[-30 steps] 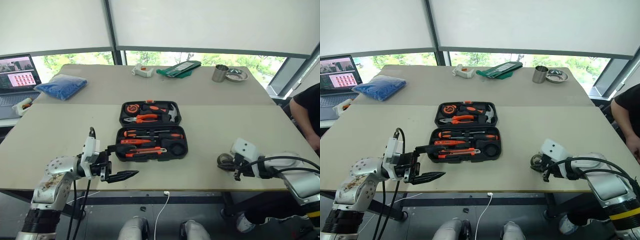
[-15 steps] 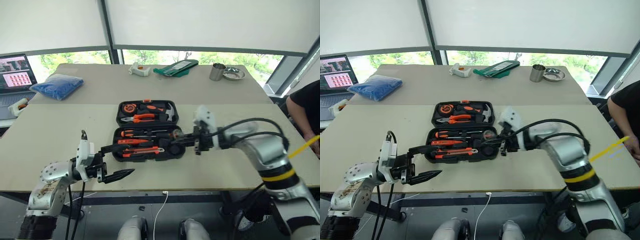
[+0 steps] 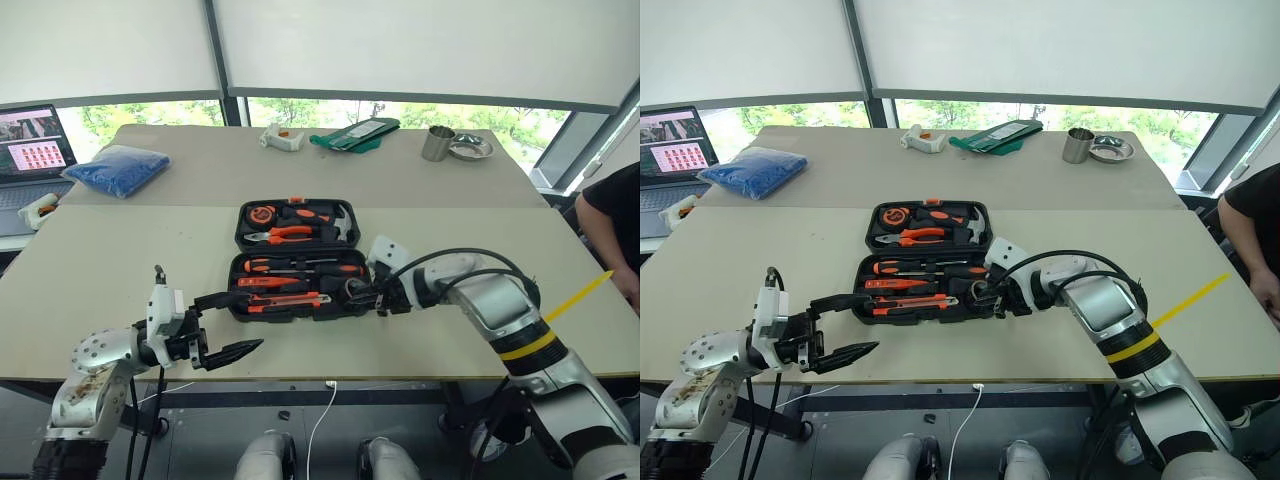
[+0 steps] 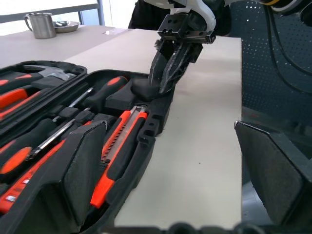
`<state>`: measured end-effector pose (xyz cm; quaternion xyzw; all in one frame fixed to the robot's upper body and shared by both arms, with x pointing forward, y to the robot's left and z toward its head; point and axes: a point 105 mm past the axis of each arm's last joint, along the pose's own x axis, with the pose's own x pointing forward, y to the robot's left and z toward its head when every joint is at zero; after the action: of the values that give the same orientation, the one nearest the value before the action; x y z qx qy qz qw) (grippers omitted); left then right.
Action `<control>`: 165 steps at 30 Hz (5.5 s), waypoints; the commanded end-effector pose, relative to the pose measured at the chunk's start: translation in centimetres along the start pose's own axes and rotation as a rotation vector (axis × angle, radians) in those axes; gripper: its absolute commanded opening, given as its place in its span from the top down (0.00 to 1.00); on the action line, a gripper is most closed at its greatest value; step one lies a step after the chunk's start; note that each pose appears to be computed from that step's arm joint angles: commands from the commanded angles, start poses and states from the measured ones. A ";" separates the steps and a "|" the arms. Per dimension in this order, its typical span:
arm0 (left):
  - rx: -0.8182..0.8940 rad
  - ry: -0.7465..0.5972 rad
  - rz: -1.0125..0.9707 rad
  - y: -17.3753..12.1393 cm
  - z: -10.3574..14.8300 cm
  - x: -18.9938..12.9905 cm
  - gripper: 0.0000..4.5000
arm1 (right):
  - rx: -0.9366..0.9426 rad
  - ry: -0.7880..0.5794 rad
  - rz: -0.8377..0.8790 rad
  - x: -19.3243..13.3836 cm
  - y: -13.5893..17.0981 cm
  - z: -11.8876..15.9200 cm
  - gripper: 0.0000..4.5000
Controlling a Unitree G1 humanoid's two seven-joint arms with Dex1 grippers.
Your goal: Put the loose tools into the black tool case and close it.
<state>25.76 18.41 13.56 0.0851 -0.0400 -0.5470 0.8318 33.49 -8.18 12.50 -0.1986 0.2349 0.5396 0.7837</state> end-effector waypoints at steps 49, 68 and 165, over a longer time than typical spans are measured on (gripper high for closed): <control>-0.092 0.278 0.174 7.8 -4.0 8.3 1.00 | -0.241 -0.055 -0.162 -3.1 -6.3 -2.0 1.00; -0.328 0.390 0.314 8.6 -3.6 2.6 0.64 | -0.074 -0.070 -0.272 -8.1 -7.3 -3.5 0.76; 0.150 0.262 0.209 12.5 -2.6 8.5 0.99 | -0.211 -0.186 -0.163 -6.5 6.5 -9.7 1.00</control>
<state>40.39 15.76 12.46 0.2084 0.0219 -0.4435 0.8714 23.26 -16.61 7.35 -0.2347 0.0983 0.5176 0.8169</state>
